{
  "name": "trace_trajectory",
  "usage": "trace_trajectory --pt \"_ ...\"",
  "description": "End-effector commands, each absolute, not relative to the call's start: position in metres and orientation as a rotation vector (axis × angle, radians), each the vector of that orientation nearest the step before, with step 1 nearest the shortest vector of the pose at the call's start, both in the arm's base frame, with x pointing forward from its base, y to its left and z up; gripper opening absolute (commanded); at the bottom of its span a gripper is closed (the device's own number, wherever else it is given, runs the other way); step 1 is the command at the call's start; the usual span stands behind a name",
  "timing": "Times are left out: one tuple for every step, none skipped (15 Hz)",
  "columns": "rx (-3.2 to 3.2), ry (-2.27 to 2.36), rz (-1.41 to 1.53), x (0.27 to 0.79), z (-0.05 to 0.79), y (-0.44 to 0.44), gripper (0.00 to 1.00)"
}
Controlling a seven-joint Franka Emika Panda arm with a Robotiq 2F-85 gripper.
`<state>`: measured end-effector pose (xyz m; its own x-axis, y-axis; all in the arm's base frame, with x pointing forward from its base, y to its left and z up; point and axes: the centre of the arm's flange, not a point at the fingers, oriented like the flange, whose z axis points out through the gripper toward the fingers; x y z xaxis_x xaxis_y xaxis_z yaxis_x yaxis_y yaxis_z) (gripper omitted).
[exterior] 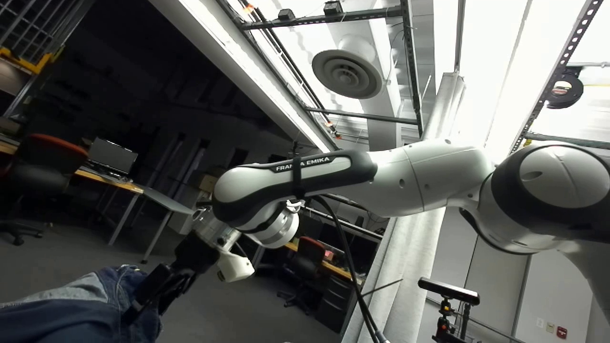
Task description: Remove the jean jacket from the backrest of the black chair
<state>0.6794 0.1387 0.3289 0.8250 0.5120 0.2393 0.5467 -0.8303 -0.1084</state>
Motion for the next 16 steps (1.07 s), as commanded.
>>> trace_trajectory --pt "-2.751 -0.858 -0.267 0.699 0.325 0.158 0.91" --pt "-2.744 -0.861 -0.272 0.701 0.324 0.161 0.74" --pt "-2.740 -0.868 -0.272 0.702 0.324 0.163 0.68" --pt "-2.740 -0.873 -0.273 0.702 0.325 0.162 0.58" --pt "-2.739 -0.875 -0.270 0.702 0.326 0.161 0.50" --pt "-2.744 -0.872 -0.270 0.701 0.329 0.158 0.42" --pt "-2.749 -0.867 -0.268 0.700 0.332 0.155 0.35" --pt "-2.758 -0.856 -0.275 0.699 0.336 0.153 0.29" --pt "-2.764 -0.843 -0.281 0.698 0.341 0.150 0.20" --pt "-2.768 -0.834 -0.291 0.696 0.345 0.147 0.14" --pt "-2.773 -0.818 -0.303 0.693 0.352 0.143 0.05" --pt "-2.775 -0.803 -0.315 0.692 0.357 0.138 0.01" --pt "-2.777 -0.788 -0.335 0.689 0.365 0.133 0.00" --pt "-2.776 -0.773 -0.355 0.687 0.374 0.128 0.00" --pt "-2.779 -0.754 -0.382 0.684 0.386 0.121 0.03" --pt "-2.780 -0.738 -0.405 0.682 0.396 0.116 0.02"
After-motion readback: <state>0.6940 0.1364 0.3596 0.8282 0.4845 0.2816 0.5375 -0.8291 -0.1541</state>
